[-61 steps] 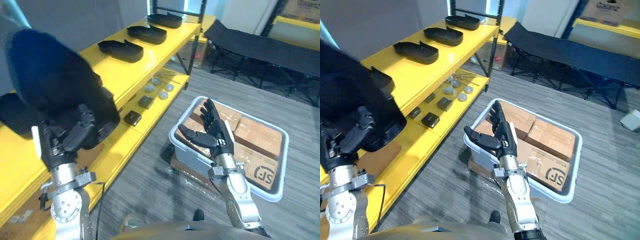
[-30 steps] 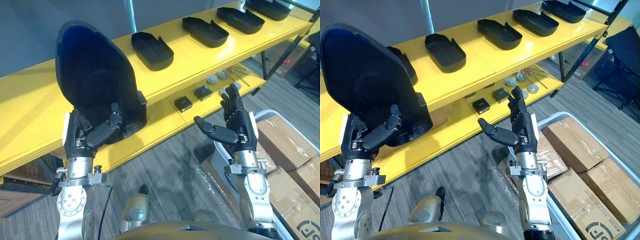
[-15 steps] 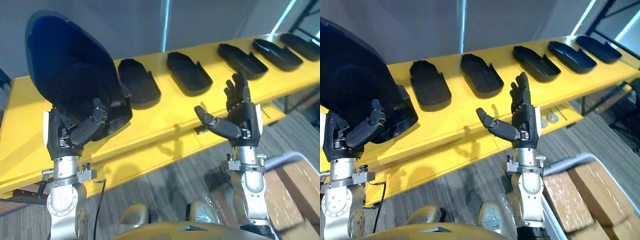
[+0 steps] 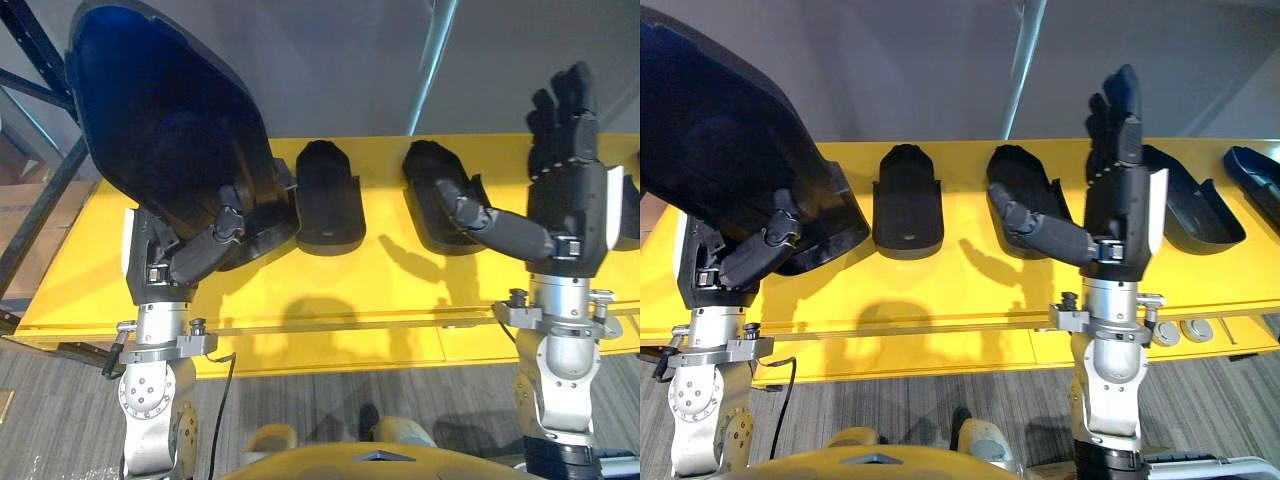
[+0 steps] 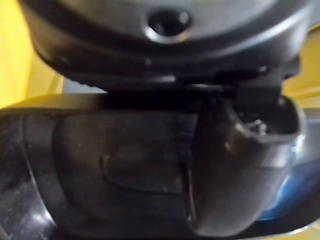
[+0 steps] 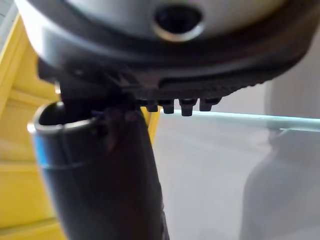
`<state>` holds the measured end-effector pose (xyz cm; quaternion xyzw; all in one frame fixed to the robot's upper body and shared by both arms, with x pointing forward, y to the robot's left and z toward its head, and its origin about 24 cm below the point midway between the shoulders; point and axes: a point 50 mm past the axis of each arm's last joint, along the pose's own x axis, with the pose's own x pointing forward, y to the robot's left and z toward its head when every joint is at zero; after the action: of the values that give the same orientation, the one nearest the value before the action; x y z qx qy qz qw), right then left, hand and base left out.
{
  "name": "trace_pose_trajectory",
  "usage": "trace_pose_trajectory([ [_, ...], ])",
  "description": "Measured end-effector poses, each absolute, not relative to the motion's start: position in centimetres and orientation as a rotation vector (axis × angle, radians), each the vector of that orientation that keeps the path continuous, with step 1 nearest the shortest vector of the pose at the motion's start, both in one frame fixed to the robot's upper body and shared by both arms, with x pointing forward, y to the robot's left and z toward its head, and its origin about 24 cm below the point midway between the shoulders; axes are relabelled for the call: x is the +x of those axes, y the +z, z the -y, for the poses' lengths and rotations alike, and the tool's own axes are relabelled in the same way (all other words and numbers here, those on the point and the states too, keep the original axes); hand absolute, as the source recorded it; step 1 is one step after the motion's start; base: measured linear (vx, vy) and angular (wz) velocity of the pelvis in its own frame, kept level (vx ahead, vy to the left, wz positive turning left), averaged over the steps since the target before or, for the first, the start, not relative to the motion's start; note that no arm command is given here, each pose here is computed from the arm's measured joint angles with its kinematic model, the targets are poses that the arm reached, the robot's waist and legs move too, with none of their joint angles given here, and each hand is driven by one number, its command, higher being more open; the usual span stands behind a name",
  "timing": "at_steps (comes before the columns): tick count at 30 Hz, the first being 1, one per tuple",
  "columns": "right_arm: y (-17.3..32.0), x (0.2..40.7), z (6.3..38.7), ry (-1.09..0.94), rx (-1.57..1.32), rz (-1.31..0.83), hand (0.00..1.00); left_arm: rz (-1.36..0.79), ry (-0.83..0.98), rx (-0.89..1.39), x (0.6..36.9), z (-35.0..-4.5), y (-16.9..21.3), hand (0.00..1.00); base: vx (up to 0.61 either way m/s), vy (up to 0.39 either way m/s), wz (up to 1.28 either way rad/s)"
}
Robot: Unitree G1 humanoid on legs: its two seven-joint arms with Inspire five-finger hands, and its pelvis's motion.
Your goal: Walk over and take three plastic housings, then place them on the shelf
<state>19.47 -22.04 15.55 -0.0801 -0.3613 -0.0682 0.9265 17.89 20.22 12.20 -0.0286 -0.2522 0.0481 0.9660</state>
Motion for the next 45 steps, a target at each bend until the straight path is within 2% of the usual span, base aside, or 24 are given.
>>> trace_pose_trajectory([
  [8, 14.0, 18.5, 22.2, -0.122, -0.070, 0.682, 1.00, 0.480, 0.135, -0.054, 17.4, -20.6, 11.7, 0.00, -0.05, 0.040, 0.07],
  [12, 13.7, 18.9, 21.6, -0.101, 0.086, 0.678, 1.00, 0.434, 0.122, -0.058, 18.0, -20.2, 10.6, 0.00, -0.12, 0.164, 0.59],
  [16, 14.1, 20.1, 19.2, 0.014, 0.225, 0.689, 1.00, 0.337, 0.109, -0.042, 18.2, -19.1, 8.9, 0.00, -0.13, 0.421, -0.06],
  [20, 12.4, 20.9, 15.3, 0.076, 0.276, 0.589, 1.00, 0.329, 0.067, 0.004, 18.6, -19.3, 9.1, 0.00, -0.07, 0.504, -0.21],
  [22, 11.5, 21.2, 14.6, 0.081, 0.264, 0.532, 1.00, 0.321, 0.045, 0.028, 18.8, -19.5, 9.0, 0.00, -0.04, 0.283, -0.21],
  [32, 10.4, 20.7, 16.2, -0.033, 0.214, 0.481, 1.00, 0.290, -0.021, 0.086, 20.3, -19.4, 9.4, 0.00, 0.08, 0.064, 0.03],
  [39, 11.0, 19.7, 19.7, -0.093, 0.078, 0.506, 1.00, 0.220, -0.058, 0.058, 20.4, -18.0, 8.5, 0.00, 0.02, -0.091, -0.14],
  [45, 12.7, 18.8, 19.3, -0.010, 0.067, 0.584, 1.00, 0.112, 0.083, -0.047, 21.2, -20.6, 7.2, 0.00, -0.11, -0.053, -0.18],
])
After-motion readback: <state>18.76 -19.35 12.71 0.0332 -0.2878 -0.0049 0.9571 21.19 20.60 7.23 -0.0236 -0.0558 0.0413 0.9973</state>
